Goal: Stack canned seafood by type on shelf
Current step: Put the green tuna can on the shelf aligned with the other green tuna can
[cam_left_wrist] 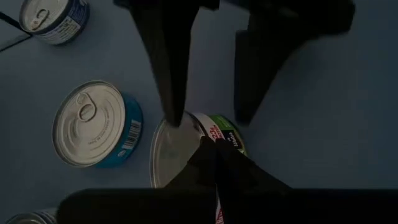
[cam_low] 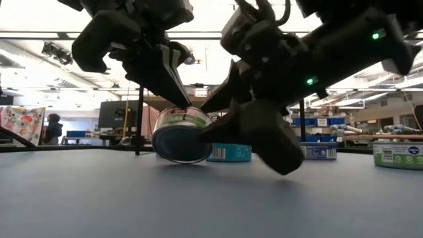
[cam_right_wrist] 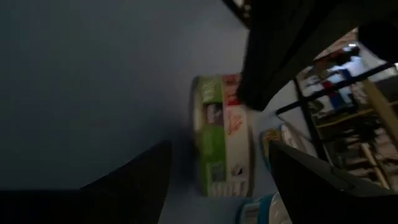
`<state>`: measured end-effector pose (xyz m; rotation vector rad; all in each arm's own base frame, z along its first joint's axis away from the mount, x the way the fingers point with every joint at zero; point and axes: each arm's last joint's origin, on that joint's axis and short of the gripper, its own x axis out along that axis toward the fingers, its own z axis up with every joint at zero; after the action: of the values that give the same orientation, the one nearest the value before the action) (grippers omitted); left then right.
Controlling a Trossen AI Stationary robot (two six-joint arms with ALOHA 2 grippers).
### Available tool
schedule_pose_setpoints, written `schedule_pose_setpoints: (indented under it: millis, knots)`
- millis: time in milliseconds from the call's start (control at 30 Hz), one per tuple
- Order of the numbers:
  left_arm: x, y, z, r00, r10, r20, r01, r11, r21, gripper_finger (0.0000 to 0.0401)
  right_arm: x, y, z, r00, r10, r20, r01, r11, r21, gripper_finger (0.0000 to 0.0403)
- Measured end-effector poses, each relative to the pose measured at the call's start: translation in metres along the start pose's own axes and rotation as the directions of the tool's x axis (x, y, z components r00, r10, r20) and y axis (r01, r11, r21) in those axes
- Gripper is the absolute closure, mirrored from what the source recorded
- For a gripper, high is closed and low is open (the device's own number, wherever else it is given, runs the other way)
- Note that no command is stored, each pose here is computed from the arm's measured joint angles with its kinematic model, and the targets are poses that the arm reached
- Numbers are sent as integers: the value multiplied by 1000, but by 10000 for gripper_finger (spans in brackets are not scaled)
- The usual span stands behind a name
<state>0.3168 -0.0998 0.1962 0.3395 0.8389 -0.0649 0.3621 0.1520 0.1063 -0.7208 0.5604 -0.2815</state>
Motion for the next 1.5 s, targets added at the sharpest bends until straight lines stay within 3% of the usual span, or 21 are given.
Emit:
schedule_pose_setpoints:
  millis: [333,633,900,1033,1200,1500]
  knots:
    - [0,1,3,1000,-14,27,14,1000,-14,401,20,-2,2,1000,-23,-11,23,1000,-10,174]
    - [-1,0,5,998,-33,50,34,999,-21,401,23,-6,1,1000,-14,-9,14,1000,-5,310]
    - [-17,-3,6,999,5,48,-5,1000,4,401,23,-6,1,1000,-22,-12,22,1000,-16,378]
    - [-25,4,1,997,77,-5,-77,997,10,401,19,-3,3,999,-44,-15,44,999,-29,383]
    - [-12,17,-20,984,137,-115,-142,989,-32,386,10,-2,7,999,-49,-14,48,998,-38,373]
    - [12,28,-49,964,160,-213,-163,987,5,280,-6,-15,16,1000,-11,-29,11,1000,27,347]
